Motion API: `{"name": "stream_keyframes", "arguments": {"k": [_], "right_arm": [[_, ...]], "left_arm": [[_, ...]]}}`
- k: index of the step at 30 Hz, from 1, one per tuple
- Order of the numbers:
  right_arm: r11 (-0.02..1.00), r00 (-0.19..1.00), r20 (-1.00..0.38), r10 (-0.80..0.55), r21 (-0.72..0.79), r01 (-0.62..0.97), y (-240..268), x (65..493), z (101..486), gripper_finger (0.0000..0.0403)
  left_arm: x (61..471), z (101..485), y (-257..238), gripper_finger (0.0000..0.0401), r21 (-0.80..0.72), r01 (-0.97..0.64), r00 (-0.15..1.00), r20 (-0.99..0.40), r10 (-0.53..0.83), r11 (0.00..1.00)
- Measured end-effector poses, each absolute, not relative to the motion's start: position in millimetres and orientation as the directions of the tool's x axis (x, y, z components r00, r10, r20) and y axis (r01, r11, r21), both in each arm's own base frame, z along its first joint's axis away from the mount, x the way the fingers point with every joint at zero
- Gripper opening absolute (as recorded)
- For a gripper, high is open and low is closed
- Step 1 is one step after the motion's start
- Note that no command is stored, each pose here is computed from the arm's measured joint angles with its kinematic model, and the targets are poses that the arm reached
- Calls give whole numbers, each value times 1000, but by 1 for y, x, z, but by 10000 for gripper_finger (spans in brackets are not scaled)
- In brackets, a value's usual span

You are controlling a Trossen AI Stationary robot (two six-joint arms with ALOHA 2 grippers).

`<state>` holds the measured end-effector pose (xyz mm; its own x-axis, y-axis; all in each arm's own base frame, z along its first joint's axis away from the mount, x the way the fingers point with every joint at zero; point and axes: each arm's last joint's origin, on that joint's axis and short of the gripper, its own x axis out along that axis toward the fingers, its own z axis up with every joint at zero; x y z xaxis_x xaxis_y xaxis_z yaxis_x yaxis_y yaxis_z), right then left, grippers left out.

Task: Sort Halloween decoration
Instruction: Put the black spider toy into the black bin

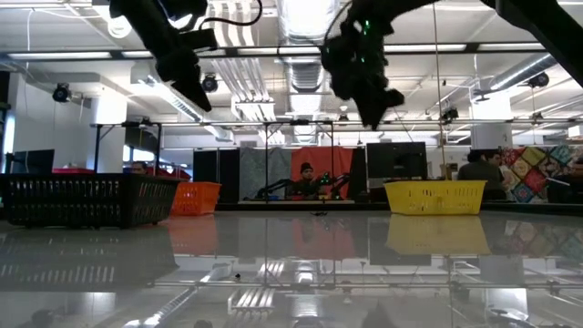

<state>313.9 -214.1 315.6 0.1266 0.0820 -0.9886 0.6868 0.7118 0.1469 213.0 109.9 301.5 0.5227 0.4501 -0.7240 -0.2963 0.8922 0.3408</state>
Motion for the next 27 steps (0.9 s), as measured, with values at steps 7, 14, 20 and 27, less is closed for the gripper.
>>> {"name": "stream_keyframes", "arguments": {"k": [7,14,20,27], "right_arm": [[709,381,-920,-92,208,674,-217,319,379,125],[704,430,-894,-128,224,674,-215,318,394,123],[729,366,-929,-58,211,651,-209,354,353,123],[763,237,-971,17,166,624,-189,392,297,123]], "left_arm": [[206,325,107,118,371,-286,556,-687,468,884],[201,343,106,118,384,-283,564,-674,476,879],[193,344,102,118,390,-243,527,-716,458,888],[181,341,96,118,379,-228,493,-749,442,897]]}}
